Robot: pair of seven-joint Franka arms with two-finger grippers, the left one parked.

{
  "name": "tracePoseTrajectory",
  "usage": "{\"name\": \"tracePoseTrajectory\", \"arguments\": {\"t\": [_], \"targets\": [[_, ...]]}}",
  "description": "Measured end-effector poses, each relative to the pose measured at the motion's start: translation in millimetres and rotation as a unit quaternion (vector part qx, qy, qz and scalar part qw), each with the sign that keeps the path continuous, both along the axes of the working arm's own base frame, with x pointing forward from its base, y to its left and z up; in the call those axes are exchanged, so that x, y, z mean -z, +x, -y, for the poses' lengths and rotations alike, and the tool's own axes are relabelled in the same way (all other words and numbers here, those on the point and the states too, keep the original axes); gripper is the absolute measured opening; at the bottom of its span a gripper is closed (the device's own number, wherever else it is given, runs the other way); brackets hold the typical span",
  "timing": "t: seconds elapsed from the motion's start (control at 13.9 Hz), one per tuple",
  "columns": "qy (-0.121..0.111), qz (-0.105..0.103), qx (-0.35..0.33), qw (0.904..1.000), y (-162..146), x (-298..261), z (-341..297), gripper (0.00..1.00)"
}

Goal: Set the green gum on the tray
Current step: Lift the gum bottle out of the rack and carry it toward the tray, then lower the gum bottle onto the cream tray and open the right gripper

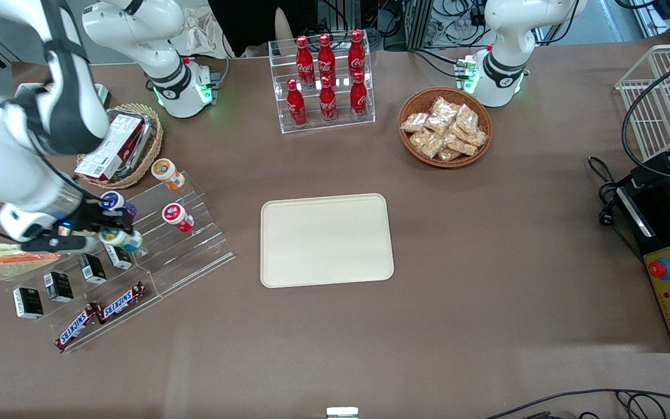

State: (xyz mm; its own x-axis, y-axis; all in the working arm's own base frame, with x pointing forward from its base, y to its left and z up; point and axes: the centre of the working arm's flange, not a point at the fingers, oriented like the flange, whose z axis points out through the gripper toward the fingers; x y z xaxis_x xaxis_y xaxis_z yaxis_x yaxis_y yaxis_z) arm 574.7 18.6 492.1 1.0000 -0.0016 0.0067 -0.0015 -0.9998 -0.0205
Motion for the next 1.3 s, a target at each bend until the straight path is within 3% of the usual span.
{"name": "tracePoseTrajectory", "arguments": {"t": [0.29,0.5,0.94,1.3], "targets": [[0.005,0.007,0.0,1.0,-1.8,-99.7,-8.9,0.6],[0.016,0.007,0.045,0.9988,-6.0,-112.7,-59.0,0.6],[0.023,-0.028,0.156,0.987,-31.3,-66.5,-239.7,0.6],[0.039,-0.029,0.188,0.981,-28.7,34.6,-297.8,0.6]]}}
